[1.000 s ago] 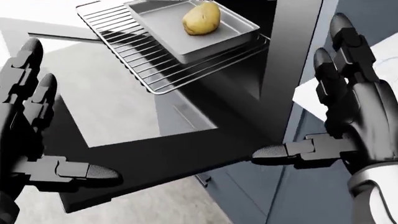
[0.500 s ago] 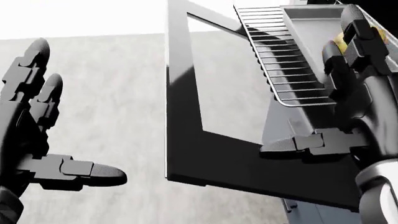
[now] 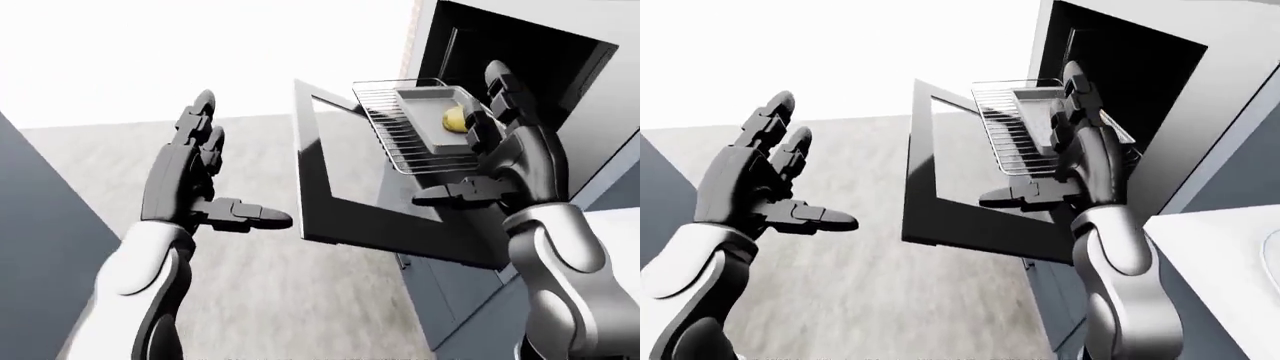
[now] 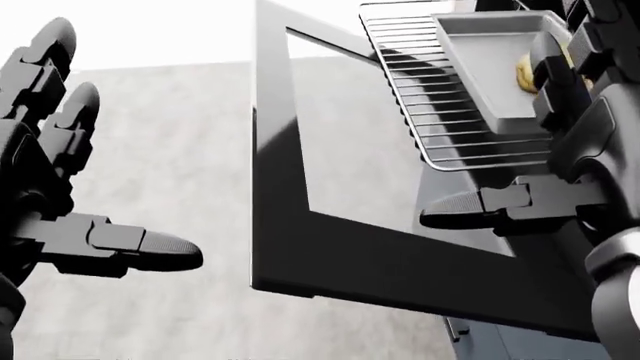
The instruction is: Pick the potato from the oven and place it on the plate on the counter.
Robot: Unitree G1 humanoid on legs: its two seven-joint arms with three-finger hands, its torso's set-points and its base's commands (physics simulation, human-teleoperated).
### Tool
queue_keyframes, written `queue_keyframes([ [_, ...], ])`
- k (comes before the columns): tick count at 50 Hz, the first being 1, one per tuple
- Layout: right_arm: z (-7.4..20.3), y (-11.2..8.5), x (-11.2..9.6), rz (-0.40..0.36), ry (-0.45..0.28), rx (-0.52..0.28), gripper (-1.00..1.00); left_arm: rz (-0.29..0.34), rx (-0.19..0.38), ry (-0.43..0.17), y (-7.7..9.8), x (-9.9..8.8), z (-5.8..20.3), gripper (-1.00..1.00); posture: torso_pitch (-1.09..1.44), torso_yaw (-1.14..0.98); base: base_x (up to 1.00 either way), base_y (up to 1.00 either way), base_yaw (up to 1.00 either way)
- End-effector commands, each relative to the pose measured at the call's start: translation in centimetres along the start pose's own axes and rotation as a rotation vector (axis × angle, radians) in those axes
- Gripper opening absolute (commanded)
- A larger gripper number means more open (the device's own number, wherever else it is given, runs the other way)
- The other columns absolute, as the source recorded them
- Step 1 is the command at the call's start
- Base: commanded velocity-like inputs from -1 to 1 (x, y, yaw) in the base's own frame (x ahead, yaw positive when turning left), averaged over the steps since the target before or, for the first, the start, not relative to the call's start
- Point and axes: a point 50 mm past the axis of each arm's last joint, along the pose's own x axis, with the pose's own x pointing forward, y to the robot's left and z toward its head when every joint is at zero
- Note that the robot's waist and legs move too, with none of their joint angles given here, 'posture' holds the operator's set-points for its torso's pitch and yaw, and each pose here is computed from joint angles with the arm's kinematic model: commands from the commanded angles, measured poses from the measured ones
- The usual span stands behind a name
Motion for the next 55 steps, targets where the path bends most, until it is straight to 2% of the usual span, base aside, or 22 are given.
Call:
queue_keyframes([
  [1, 1.5, 0.4, 0.0, 0.02, -0.084, -0.005, 1.0, 0.025, 0.018, -0.09, 0.3, -0.3, 1.5, 1.0, 0.0, 0.0, 0.42, 0.0, 0.0],
  [5, 1.8, 0.2, 0.0, 0.016, -0.087, -0.005, 1.0, 0.025, 0.021, -0.093, 0.3, -0.3, 1.7, 1.0, 0.0, 0.0, 0.11, 0.0, 0.0],
  [11, 2.0, -0.2, -0.2, 0.014, -0.068, 0.045, 1.0, 0.027, 0.031, -0.105, 0.5, -0.6, 2.6, 1.0, 0.0, 0.0, 0.0, 0.0, 0.65],
  [15, 2.8, -0.4, -0.3, 0.0, -0.098, 0.034, 1.0, 0.028, 0.037, -0.111, 0.5, -0.7, 3.0, 1.0, 0.0, 0.0, 0.0, 0.0, 0.83],
  [24, 3.8, -0.9, -0.6, -0.01, -0.131, 0.049, 1.0, 0.034, 0.046, -0.114, 0.8, -0.8, 3.6, 1.0, 0.0, 0.0, 0.0, -0.12, 0.0],
  [32, 3.7, -0.7, -0.6, 0.005, -0.13, 0.058, 1.0, 0.032, 0.045, -0.11, 0.7, -0.7, 3.2, 1.0, 0.0, 0.0, -0.03, -0.25, -0.49],
  [34, 3.7, -0.6, -0.6, 0.0, -0.137, 0.027, 1.0, 0.032, 0.046, -0.108, 0.7, -0.6, 3.1, 1.0, 0.0, 0.0, -0.02, -0.12, 0.0],
  [55, 3.8, 0.1, 0.0, 0.007, -0.136, 0.042, 1.0, 0.036, 0.039, -0.105, 1.3, -0.4, 2.6, 1.0, 0.0, 0.0, 0.0, -0.19, 0.0],
])
